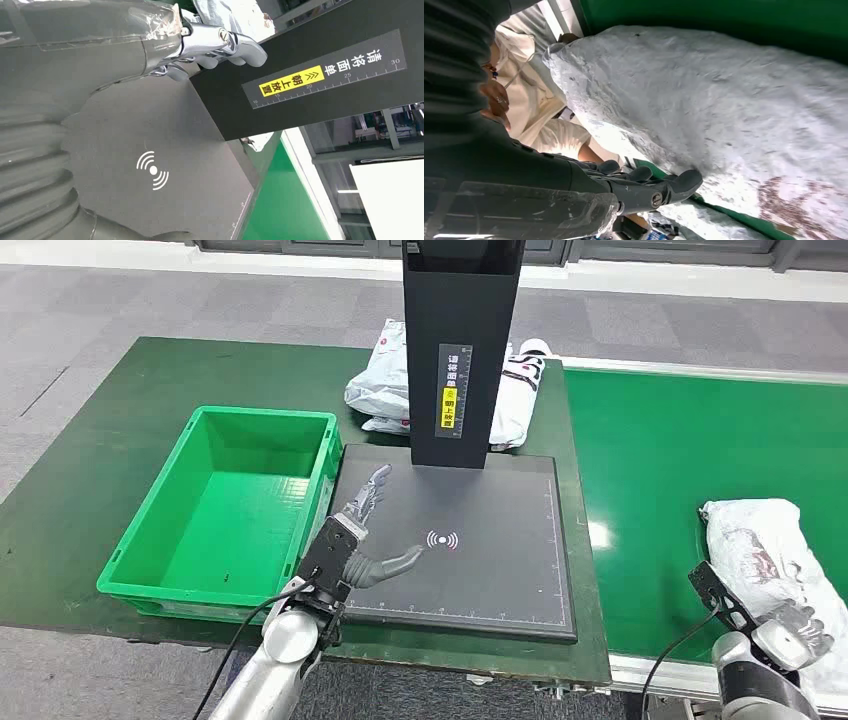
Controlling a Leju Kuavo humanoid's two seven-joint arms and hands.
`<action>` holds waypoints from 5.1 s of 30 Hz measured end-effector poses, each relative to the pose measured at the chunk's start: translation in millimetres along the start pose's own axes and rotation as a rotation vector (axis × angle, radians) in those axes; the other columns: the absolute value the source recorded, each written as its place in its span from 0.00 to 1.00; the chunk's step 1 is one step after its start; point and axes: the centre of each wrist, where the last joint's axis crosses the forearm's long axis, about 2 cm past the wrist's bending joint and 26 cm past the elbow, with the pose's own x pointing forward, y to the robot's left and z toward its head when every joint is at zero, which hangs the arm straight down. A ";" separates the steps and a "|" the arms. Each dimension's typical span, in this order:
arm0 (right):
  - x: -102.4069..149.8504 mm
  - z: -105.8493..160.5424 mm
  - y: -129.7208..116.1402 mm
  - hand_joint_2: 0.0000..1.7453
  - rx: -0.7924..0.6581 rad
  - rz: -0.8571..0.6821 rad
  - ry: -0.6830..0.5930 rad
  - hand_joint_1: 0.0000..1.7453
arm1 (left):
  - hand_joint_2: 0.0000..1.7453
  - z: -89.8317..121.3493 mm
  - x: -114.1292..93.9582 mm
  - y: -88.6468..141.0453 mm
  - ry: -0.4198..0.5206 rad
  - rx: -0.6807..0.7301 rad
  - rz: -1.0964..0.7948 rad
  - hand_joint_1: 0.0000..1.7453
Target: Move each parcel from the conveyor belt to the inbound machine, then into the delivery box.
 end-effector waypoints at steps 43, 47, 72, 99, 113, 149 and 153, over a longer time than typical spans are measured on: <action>-10.3 -0.2 10.2 1.00 0.292 -0.581 -0.401 1.00 | 1.00 5.5 0.7 10.7 -0.017 0.049 -0.002 0.00; -27.7 1.5 24.6 1.00 0.398 -1.100 -0.547 1.00 | 1.00 11.3 -2.0 14.6 -0.027 0.088 -0.002 0.00; 17.5 159.5 -130.8 1.00 -0.264 -1.210 -1.212 1.00 | 1.00 12.6 1.0 -1.2 0.001 0.076 0.053 0.00; 152.0 247.1 -58.6 1.00 0.388 -0.761 -1.533 0.01 | 1.00 9.0 4.9 -7.8 0.007 0.029 0.063 0.00; 121.3 268.0 -6.3 1.00 0.574 -0.892 -1.558 0.00 | 1.00 14.5 3.2 0.1 0.000 0.082 0.044 0.00; 114.0 218.3 -47.3 0.00 -0.076 -0.644 -1.047 0.00 | 1.00 15.5 8.1 -3.1 0.009 0.058 0.003 0.00; 116.4 206.4 -48.1 0.00 -0.099 -0.597 -0.985 0.00 | 1.00 14.9 9.1 -4.1 0.010 0.055 0.005 0.00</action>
